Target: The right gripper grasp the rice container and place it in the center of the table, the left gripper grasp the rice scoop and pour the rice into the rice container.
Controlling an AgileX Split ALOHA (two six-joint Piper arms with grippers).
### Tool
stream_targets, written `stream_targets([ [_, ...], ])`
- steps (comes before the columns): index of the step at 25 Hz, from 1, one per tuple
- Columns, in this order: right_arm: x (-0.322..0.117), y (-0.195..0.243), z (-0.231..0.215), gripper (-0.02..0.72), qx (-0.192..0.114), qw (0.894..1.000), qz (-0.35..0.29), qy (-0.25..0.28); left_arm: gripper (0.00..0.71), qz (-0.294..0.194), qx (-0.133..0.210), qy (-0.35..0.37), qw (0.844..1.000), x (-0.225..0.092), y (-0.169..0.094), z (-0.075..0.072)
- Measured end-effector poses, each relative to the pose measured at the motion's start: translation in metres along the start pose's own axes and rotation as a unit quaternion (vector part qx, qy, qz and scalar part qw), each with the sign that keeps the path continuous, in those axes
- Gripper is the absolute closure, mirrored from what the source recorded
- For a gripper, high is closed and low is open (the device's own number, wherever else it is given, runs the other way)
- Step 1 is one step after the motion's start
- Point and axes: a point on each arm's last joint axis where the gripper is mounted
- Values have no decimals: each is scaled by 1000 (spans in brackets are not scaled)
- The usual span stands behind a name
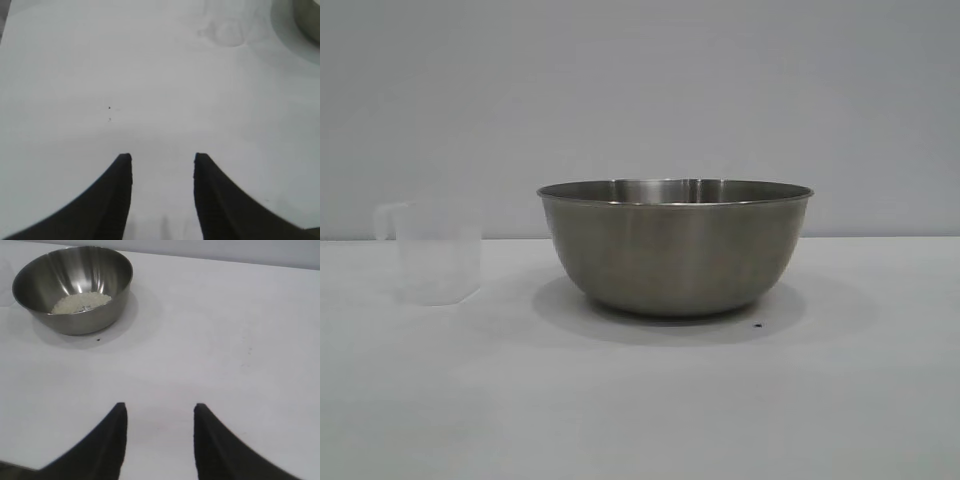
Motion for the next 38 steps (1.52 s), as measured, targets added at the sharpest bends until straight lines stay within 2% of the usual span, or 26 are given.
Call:
stream_targets([
  [9,0,0,0,388,0,1000,0,0,467,-15,5,-33,999,-6,-5,-2],
  [14,0,0,0,388,0,1000,0,0,467,-31,11,-32,999,-9,-9,-3],
  [31,0,0,0,388,-1,1000,0,2,467,-31,11,-29,999,-9,-9,-3],
  [33,0,0,0,388,-14,1000,-4,10,467,-34,13,-30,999,-9,-10,-3],
  [38,-1,0,2,388,-74,996,-18,49,467,-40,36,-43,998,-12,-13,-5],
])
Point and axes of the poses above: a point on each arm's last joint axis where the gripper is mounted, y pointing out along that axis toward the gripper, z along the wrist's bending axis when the last joint is at zero, x = y × z, and after that the axes turned 14 degrees about y, right-handed
